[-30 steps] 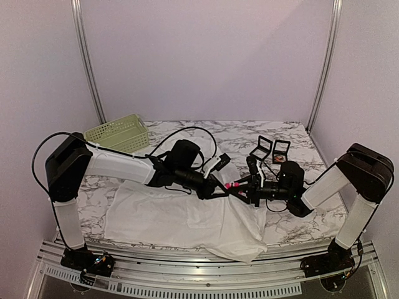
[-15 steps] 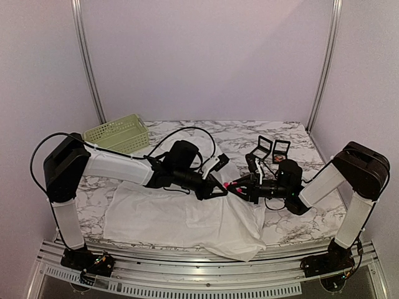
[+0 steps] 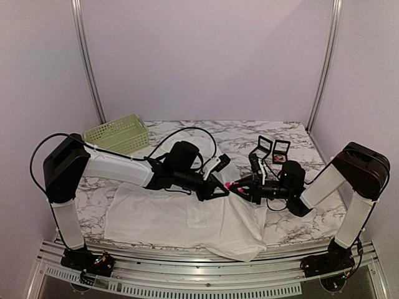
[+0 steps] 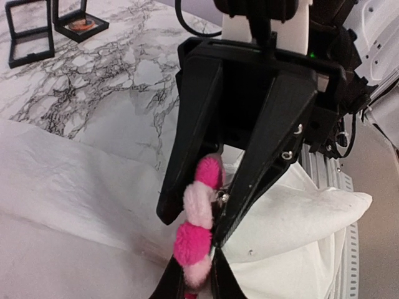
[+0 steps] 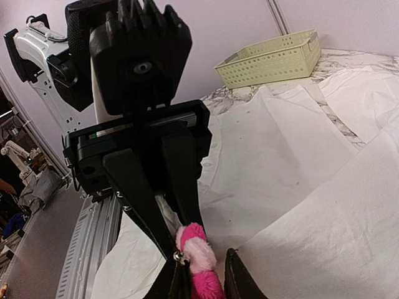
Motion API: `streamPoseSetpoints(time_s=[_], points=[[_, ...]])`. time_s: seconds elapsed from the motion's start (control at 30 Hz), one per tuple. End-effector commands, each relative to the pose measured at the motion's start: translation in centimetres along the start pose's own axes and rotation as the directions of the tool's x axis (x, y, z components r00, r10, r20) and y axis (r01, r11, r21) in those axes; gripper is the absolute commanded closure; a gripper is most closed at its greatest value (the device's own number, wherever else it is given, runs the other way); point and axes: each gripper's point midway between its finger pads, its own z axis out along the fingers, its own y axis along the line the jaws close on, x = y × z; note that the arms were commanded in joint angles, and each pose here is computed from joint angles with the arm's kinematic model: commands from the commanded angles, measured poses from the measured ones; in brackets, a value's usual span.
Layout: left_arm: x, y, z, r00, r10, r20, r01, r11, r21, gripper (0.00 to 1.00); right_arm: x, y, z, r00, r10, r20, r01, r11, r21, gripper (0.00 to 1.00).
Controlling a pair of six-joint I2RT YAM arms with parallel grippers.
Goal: Pin the brooch onto the clothing
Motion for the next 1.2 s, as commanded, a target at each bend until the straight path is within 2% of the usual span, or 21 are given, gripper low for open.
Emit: streamPoseSetpoints(time_s=[0.0,0.23,0.53,0.9,1.07,1.17], points=[[-1.6,-0.7,-1.0,0.998,0.033,0.048,-0.033,0.999,-0.004,1.00,0.6,-0.8,-0.7,0.999,0.041,0.001,-0.041,0.999,0.010,0.79],[-1.8,-0.5,-1.1,0.998,0.026,0.053,-0.026,1.000,-0.009,1.00,0.8,0.0,-0.8,1.000,0.030,-0.004,-0.030,0.999,-0.028,0.77],[-2.0,-0.5,-1.2,0.997,0.028,0.066,-0.028,1.000,0.000,1.00,1.3,-0.7,-0.5,0.998,0.050,-0.032,-0.051,0.999,-0.005,0.75],[-1.8,-0.3,-1.2,0.998,0.028,0.064,-0.027,1.000,-0.004,1.00,1.4,0.1,-0.4,0.998,0.012,-0.058,-0.015,0.999,-0.051,0.60],[-1.4,0.0,-1.2,0.997,0.054,0.054,-0.053,0.998,-0.023,1.00,1.6,1.2,-0.7,0.997,-0.002,-0.079,-0.006,0.994,-0.107,0.43],[-1.2,0.6,-1.3,0.988,0.147,0.049,-0.144,0.987,-0.068,1.00,1.3,1.5,-1.2,0.996,-0.014,-0.086,0.004,0.994,-0.113,0.36]])
